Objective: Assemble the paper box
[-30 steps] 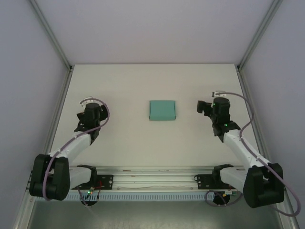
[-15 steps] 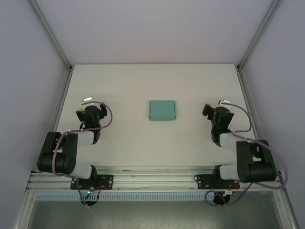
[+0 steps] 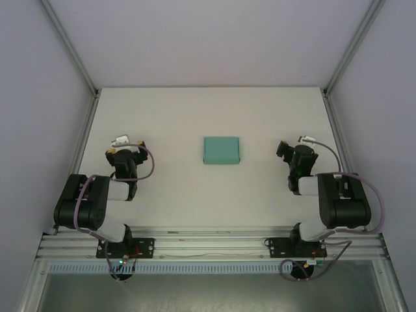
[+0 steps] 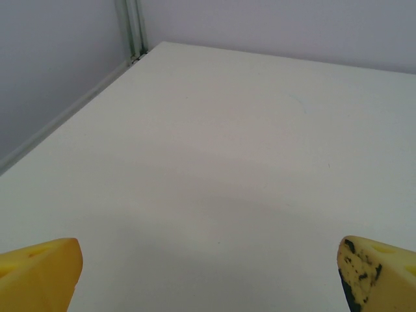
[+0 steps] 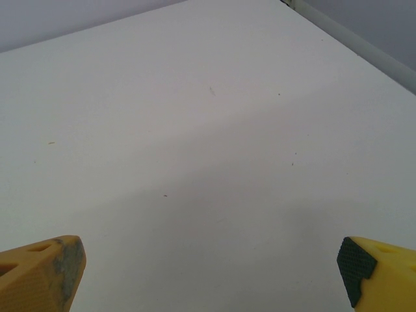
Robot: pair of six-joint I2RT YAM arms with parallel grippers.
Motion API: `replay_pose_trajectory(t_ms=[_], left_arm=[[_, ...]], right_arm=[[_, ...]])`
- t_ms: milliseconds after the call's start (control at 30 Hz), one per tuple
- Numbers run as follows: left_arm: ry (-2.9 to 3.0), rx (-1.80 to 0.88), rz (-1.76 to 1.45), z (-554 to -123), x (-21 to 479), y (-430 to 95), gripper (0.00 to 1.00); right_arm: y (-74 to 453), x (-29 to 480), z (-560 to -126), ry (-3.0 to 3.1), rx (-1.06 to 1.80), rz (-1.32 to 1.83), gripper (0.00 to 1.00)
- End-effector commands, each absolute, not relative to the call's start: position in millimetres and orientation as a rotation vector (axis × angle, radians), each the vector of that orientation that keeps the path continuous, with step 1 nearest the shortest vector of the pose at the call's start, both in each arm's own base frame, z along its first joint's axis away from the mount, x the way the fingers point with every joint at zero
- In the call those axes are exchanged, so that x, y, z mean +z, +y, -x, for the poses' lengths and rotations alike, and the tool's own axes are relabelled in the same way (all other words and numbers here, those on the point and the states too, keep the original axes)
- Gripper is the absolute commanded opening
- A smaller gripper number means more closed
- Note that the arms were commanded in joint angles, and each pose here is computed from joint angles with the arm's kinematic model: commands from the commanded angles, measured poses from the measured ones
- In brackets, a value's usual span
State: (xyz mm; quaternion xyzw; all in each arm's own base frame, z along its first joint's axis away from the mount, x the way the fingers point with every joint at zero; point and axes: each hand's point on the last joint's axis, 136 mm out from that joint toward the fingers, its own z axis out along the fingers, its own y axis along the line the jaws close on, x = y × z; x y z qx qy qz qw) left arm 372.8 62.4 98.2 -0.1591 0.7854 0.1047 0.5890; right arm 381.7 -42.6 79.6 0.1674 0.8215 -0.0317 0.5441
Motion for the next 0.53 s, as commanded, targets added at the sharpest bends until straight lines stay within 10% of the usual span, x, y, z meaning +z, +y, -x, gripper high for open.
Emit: replay_pose_trajectory(t_ms=[0, 500], left_arm=[[1.777, 0.236, 0.357, -375.3, 109.2, 62.6, 1.00], [1.793, 0.239, 0.354, -376.3, 108.7, 61.2, 1.00]], right_arm=[[-43.8, 97.7, -389.2, 1.887, -0.063, -0.403, 1.00], [-43.7, 98.6, -389.8, 1.885, -0.061, -0.403, 1.00]])
